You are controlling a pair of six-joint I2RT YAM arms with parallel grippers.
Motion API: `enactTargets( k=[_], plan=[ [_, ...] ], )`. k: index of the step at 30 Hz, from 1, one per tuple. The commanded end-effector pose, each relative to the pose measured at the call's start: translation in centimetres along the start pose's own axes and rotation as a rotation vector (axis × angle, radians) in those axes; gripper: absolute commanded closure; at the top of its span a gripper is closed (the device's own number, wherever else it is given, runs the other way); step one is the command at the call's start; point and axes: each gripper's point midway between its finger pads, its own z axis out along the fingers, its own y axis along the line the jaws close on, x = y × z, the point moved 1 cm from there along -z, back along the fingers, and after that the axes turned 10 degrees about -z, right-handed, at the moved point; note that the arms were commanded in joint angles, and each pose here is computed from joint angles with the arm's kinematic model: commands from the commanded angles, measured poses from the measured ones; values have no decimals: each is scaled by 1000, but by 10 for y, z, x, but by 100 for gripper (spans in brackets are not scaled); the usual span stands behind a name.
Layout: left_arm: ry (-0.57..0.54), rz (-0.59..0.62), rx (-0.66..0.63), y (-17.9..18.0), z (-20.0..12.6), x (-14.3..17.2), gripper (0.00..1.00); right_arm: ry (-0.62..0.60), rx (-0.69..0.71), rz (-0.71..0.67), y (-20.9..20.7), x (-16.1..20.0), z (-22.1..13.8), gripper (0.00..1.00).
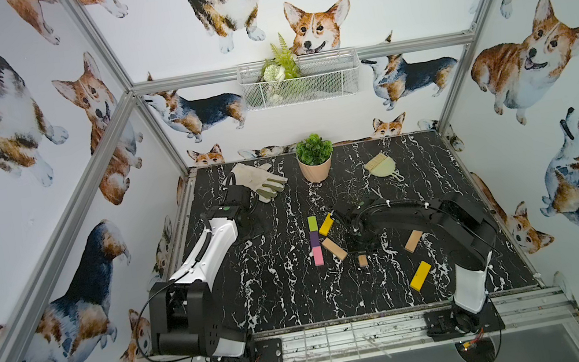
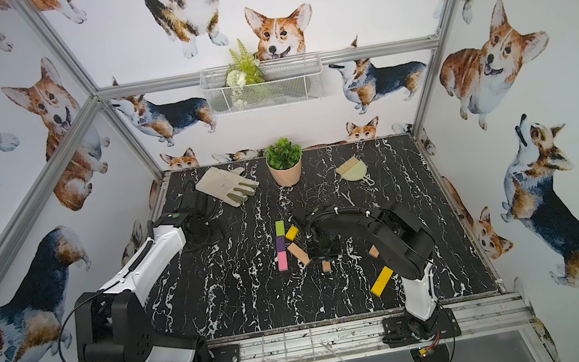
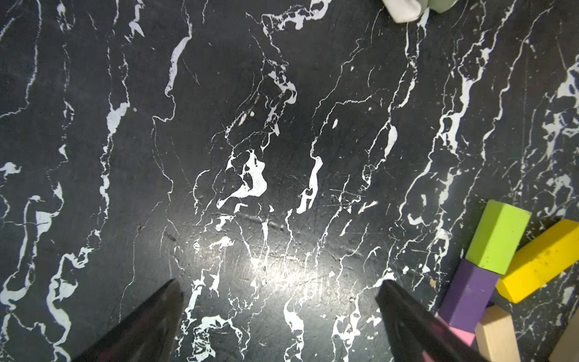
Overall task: Assemble the letter k with building blocks
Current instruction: Assemble the building block at the center of the board, then pick up the building block from the center of the board.
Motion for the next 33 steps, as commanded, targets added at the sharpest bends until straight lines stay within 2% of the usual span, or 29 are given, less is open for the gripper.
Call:
enactTargets(
  k=[1,3,6,9,10,13,15,17,20,23,24,25,26,30,33],
  plan=[
    [2,-3,-5,1,-1,0,0,-21,-13,17,1,-2,-11,55],
    [3,1,2,0,-1,0,0,-59,-28,27,2,-7,-26,52],
    [-2,13,43,-6,-4,1,0,-201,-45,53,-3,-22,-77,32],
    [-36,63,72,-16,-10,5,0,-377,-47,111,-22,-35,-131,29],
    [-51,91,70,-21,-14,8,0,-472,-54,195,-44,-39,-159,27],
    [-112,227,60,-52,-36,22,0,-650,-64,419,-107,-36,-199,25],
    [-141,322,81,-85,-54,34,0,-750,-80,571,-146,-24,-216,25],
    [-152,411,125,-123,-68,51,0,-840,-159,653,-169,-12,-230,23],
    [-126,520,198,-183,-75,82,0,-975,-232,738,-192,7,-252,10],
    [-85,656,247,-233,-68,117,0,-1053,-219,771,-206,24,-267,9],
    [-87,747,273,-264,-68,140,0,-1072,-210,768,-209,28,-272,9],
    [-75,788,283,-277,-66,153,0,-1084,-205,766,-211,31,-276,9],
    [-41,858,299,-298,-61,178,0,-1094,-202,765,-212,33,-280,9],
    [35,1006,323,-343,-43,240,3,-1092,-191,771,-215,40,-283,9],
    [75,1085,350,-361,-35,281,4,-1062,-191,768,-213,40,-277,9]
  ],
)
